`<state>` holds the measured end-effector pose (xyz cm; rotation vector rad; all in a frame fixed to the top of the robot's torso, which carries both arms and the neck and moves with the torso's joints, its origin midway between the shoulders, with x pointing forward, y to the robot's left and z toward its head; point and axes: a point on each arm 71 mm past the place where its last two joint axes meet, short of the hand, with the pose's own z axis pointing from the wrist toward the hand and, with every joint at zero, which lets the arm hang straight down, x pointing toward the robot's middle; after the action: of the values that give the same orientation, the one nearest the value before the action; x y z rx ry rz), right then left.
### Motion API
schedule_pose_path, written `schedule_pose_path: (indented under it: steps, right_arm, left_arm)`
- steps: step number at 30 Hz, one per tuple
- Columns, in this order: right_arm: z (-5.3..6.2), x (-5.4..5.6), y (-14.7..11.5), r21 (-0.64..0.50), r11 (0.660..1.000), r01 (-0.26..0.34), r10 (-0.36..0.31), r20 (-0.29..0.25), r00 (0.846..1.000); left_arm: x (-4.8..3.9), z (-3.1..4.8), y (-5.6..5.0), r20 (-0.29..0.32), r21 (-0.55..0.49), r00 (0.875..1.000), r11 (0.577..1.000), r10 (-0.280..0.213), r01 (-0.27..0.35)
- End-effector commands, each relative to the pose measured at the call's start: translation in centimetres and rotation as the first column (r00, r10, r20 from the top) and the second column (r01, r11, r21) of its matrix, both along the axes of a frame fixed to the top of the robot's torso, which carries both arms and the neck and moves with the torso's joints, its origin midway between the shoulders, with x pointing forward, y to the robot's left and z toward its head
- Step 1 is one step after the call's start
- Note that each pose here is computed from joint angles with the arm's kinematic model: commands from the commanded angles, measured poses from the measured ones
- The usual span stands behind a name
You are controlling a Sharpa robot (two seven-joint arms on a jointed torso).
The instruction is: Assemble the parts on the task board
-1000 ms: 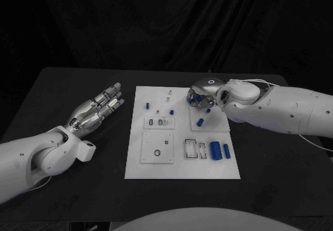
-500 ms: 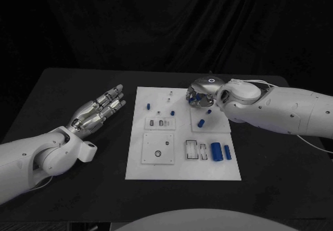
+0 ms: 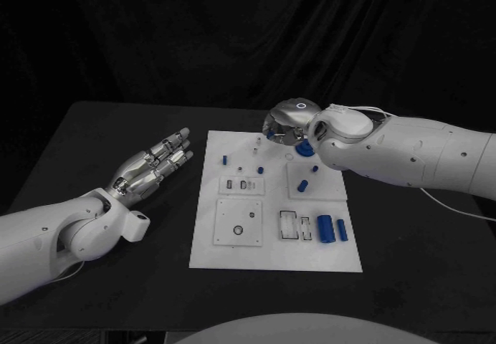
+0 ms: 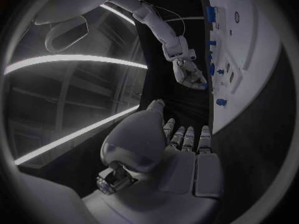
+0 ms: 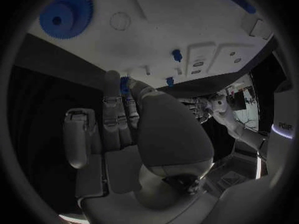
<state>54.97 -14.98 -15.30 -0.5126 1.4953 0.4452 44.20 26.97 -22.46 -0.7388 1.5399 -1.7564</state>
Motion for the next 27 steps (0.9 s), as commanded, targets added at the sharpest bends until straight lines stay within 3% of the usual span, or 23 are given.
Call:
schedule_pose_path:
  steps: [1, 14, 27]
  right_arm:
    - [0.2, 0.5, 0.3, -0.009, 1.0, 0.0, 0.0, 0.001, 1.0]
    - [-0.1, 1.9, 0.9, -0.049, 0.998, 0.033, -0.034, -0.016, 0.999]
    - [-0.7, 1.8, 1.4, -0.058, 0.998, 0.022, -0.024, -0.036, 0.999]
  left_arm:
    - [-0.39, 1.94, 0.0, 0.21, -0.167, 0.978, 0.985, 0.001, 0.035]
    - [-0.26, 1.79, -0.4, 0.206, -0.169, 0.979, 0.985, -0.01, 0.046]
    - [-0.19, 1.75, -0.6, 0.204, -0.171, 0.979, 0.984, -0.016, 0.051]
